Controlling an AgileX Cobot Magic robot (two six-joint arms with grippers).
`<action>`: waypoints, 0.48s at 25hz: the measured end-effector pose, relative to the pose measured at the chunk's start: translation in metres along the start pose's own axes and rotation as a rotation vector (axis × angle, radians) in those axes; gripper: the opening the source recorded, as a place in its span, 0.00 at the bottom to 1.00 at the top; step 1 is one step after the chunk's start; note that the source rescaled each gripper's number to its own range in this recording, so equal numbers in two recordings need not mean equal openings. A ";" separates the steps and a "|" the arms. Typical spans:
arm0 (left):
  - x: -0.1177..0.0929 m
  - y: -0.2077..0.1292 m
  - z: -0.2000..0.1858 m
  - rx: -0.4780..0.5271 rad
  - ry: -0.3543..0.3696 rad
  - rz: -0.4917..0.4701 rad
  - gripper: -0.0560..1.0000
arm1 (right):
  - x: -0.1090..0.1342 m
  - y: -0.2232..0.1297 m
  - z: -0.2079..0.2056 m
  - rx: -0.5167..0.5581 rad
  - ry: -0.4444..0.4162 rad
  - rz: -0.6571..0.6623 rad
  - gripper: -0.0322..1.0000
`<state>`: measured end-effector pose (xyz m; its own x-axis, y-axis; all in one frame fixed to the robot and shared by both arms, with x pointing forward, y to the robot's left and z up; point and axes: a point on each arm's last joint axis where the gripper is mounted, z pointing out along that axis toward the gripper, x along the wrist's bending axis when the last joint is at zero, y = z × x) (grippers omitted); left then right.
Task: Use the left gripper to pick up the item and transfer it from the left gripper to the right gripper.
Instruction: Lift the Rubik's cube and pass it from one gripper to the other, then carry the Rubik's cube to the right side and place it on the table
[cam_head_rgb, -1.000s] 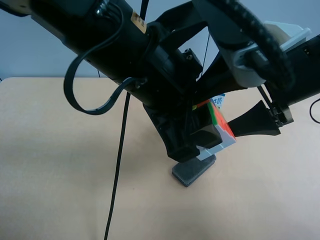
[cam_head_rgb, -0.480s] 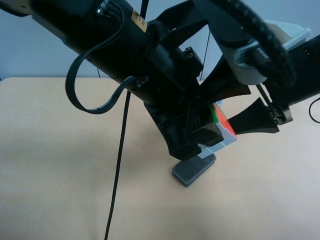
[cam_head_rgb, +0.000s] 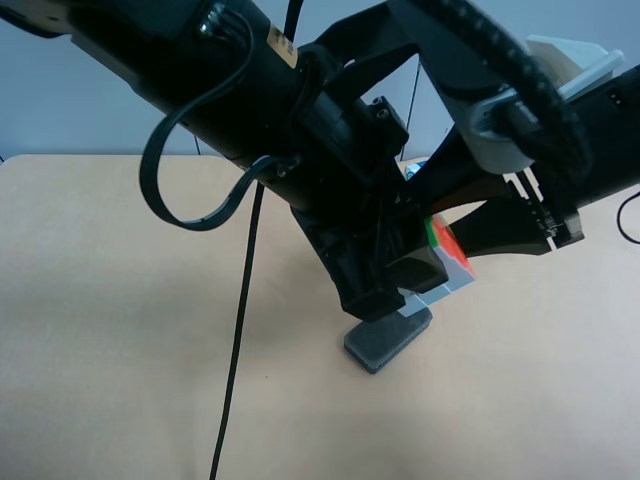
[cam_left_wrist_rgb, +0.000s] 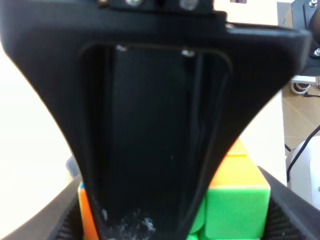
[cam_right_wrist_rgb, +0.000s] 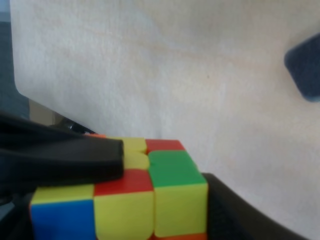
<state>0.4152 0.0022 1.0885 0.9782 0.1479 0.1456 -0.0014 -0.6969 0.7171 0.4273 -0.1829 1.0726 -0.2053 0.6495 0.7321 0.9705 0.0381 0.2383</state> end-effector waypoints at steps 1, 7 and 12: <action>0.000 0.000 0.000 0.000 0.000 0.000 0.06 | 0.000 0.000 0.000 0.000 0.000 0.000 0.07; 0.001 0.001 0.000 -0.013 0.012 -0.018 0.85 | -0.003 -0.001 0.000 0.012 -0.032 -0.017 0.07; 0.001 0.001 0.000 -0.012 0.011 -0.023 0.98 | -0.003 -0.001 0.000 0.012 -0.033 -0.017 0.07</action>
<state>0.4162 0.0016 1.0894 0.9756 0.1716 0.1368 0.0184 -0.6850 0.7283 0.4274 -0.1847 1.0698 -0.2173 0.6731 0.7069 0.9685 0.0581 0.2423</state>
